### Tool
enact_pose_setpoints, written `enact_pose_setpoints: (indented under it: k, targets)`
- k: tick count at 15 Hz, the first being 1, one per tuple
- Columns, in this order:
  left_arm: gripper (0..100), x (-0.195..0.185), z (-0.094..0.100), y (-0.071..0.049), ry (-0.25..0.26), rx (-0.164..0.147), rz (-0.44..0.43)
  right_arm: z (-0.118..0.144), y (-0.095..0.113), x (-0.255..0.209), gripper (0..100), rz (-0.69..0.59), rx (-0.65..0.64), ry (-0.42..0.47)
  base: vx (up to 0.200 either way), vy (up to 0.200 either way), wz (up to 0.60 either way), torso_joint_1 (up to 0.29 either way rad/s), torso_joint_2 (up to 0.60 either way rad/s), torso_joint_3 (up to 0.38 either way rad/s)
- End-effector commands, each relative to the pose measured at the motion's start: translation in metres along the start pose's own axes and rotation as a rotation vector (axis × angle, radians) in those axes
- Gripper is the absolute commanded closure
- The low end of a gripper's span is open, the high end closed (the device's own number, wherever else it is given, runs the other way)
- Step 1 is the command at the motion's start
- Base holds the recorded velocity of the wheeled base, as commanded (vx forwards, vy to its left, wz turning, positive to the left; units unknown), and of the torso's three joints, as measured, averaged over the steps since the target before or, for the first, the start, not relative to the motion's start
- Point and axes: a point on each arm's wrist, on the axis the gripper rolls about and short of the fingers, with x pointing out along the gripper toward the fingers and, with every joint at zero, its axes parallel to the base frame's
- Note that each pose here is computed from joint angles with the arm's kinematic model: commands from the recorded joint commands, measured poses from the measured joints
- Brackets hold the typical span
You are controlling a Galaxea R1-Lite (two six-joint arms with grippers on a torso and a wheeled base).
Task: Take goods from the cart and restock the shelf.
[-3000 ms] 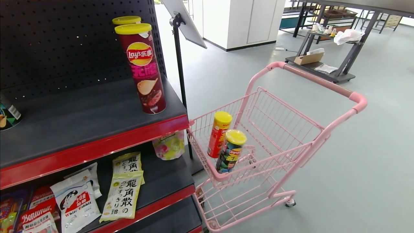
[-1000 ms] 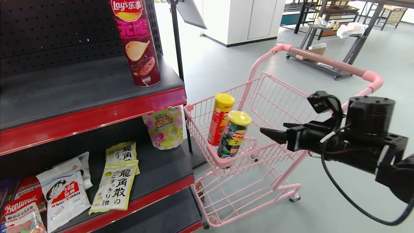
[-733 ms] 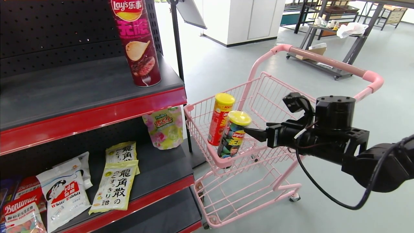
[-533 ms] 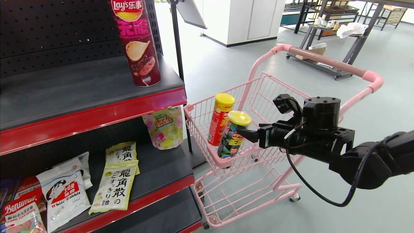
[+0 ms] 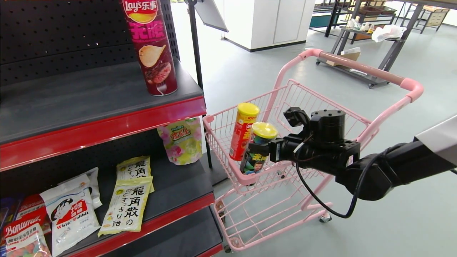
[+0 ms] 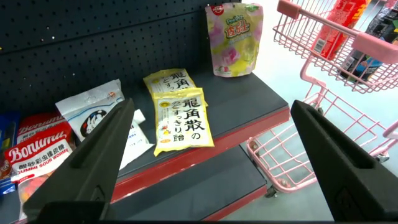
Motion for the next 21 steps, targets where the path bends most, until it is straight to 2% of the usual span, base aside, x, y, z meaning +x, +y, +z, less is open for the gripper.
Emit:
enact_pose_setpoints:
  k: [1, 5, 10, 11, 16, 18, 21]
  targets:
    - [0, 0.0, 0.0, 0.0, 0.001, 0.0, 0.0, -0.007, -0.005, 0.013, 0, -0.024, 0.012, 0.015, 0.0, 0.0, 0.0, 0.0, 0.0, 0.0]
    - [0, 0.0, 0.0, 0.0, 0.001, 0.0, 0.0, -0.005, -0.004, 0.024, 0, -0.014, 0.039, 0.001, 0.0, 0.0, 0.0, 0.0, 0.0, 0.0]
    - [0, 0.0, 0.0, 0.0, 0.001, 0.0, 0.0, -0.013, 0.009, 0.037, 0, 0.016, 0.059, 0.019, 0.0, 0.0, 0.0, 0.0, 0.0, 0.0]
    - [0, 0.0, 0.0, 0.0, 0.001, 0.0, 0.0, -0.014, 0.011, 0.04, 100, 0.019, 0.061, 0.018, 0.0, 0.0, 0.0, 0.0, 0.0, 0.0]
    - [0, 0.0, 0.0, 0.0, 0.001, 0.0, 0.0, -0.014, 0.014, 0.029, 100, 0.015, 0.063, 0.028, 0.0, 0.0, 0.0, 0.0, 0.0, 0.0]
    - [0, 0.0, 0.0, 0.0, 0.001, -0.001, 0.0, 0.004, 0.019, -0.003, 100, 0.02, 0.039, -0.018, 0.0, 0.0, 0.0, 0.0, 0.0, 0.0]
    - [0, 0.0, 0.0, 0.0, 0.001, -0.001, 0.0, 0.06, 0.021, -0.044, 100, 0.005, -0.029, -0.196, 0.0, 0.0, 0.0, 0.0, 0.0, 0.0]
